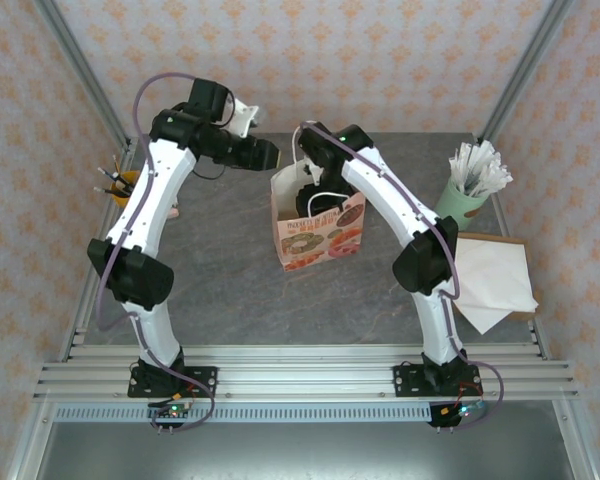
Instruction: Pack the takeout coffee
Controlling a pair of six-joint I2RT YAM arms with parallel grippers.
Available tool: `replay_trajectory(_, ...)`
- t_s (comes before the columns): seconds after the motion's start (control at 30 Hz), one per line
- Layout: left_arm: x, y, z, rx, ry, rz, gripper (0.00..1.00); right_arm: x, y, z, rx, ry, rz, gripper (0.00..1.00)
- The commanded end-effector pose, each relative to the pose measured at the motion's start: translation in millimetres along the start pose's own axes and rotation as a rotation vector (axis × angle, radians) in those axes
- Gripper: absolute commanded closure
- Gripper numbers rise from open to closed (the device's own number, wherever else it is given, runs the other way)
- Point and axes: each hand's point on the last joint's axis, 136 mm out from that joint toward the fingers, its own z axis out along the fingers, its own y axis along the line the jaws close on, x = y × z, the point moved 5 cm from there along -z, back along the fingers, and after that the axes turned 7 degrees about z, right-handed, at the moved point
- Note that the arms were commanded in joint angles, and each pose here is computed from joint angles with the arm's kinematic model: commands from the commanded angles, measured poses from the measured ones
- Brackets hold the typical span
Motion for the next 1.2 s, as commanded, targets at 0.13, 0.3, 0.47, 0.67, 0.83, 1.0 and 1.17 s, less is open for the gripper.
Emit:
replay_trajectory(0.13,-23.2,-22.2,28.4,0.29,-0.116,0.552,0.38,-9.9,0.2,-4.3,-0.001,-0.025,0.037,0.66)
replay_trajectory(0.3,-26.5,1.2,55.6,0.193,-0.081,0.593,0.39,-10.4,-4.6,-5.8,0.017,-0.028,0.069,0.66)
replay_trajectory(0.47,-27.2,1.8,62.2,0.22,-0.081,0.593,0.42,-8.2,-7.4,-6.5,0.031,-0.019,0.097,0.66)
replay_trajectory(0.67,-22.3,7.8,68.8,0.204,-0.055,0.591,0.63,-6.7,-11.5,-11.6,0.056,-0.024,0.115,0.66)
replay_trajectory(0.83,-25.8,6.3,65.6,0.195,-0.067,0.618,0.95,-4.0,-19.7,-19.1,0.097,-0.029,0.152,0.66)
replay_trajectory(1.0,-35.7,-16.4,50.7,0.177,-0.125,0.663,1.0,-1.0,-25.7,-16.0,0.155,-0.032,0.167,0.66)
replay_trajectory(1.17,-24.8,-38.2,54.9,0.021,-0.157,0.724,1.0,-3.1,-30.5,-19.1,0.182,-0.127,0.153,0.66)
